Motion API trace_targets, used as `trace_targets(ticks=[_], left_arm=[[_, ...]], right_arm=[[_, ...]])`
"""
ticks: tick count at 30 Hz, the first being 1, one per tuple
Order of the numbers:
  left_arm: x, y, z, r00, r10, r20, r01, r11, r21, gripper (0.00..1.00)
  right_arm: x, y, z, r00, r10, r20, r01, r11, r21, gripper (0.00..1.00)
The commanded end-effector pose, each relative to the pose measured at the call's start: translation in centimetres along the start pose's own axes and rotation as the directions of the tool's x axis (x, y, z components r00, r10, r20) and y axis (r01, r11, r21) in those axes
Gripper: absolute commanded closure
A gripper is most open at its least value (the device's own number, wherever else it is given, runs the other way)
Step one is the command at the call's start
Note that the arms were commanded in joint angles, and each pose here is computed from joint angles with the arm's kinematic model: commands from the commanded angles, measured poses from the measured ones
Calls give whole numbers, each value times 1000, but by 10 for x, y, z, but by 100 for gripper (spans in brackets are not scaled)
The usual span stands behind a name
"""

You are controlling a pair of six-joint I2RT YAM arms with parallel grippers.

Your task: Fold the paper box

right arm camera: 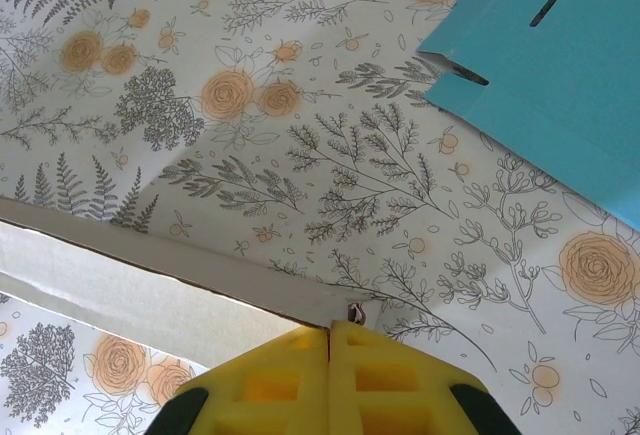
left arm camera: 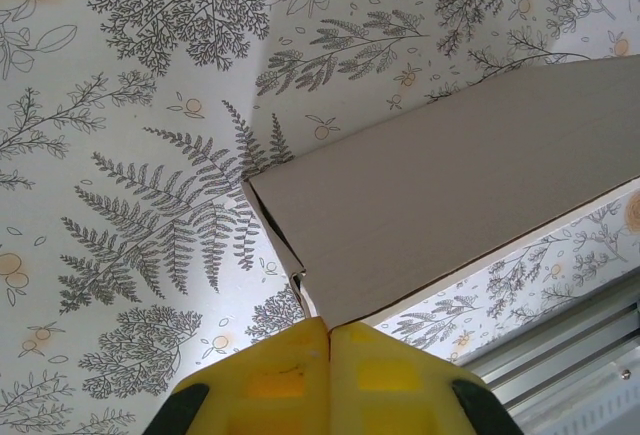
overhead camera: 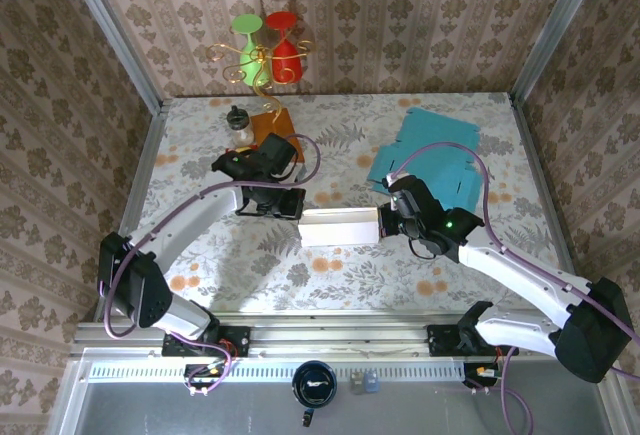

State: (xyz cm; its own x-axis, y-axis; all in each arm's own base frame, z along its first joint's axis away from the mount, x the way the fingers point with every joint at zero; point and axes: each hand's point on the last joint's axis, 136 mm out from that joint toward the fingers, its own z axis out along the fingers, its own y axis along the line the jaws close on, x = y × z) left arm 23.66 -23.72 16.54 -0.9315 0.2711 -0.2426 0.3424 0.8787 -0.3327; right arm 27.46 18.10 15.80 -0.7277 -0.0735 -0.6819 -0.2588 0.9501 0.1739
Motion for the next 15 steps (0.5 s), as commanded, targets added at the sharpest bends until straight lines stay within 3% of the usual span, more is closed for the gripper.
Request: trace_targets(ticks=[1, 15], left_arm=[[-6, -9, -1, 999, -37, 8, 37, 998, 51, 100], [-6, -4, 8, 997, -44, 57, 40, 997, 66, 100]], right_arm=[[0, 4, -1, 1000, 15, 19, -14, 1000, -14, 100], [4, 2, 1, 1000, 16, 10, -16, 1000, -11, 100]])
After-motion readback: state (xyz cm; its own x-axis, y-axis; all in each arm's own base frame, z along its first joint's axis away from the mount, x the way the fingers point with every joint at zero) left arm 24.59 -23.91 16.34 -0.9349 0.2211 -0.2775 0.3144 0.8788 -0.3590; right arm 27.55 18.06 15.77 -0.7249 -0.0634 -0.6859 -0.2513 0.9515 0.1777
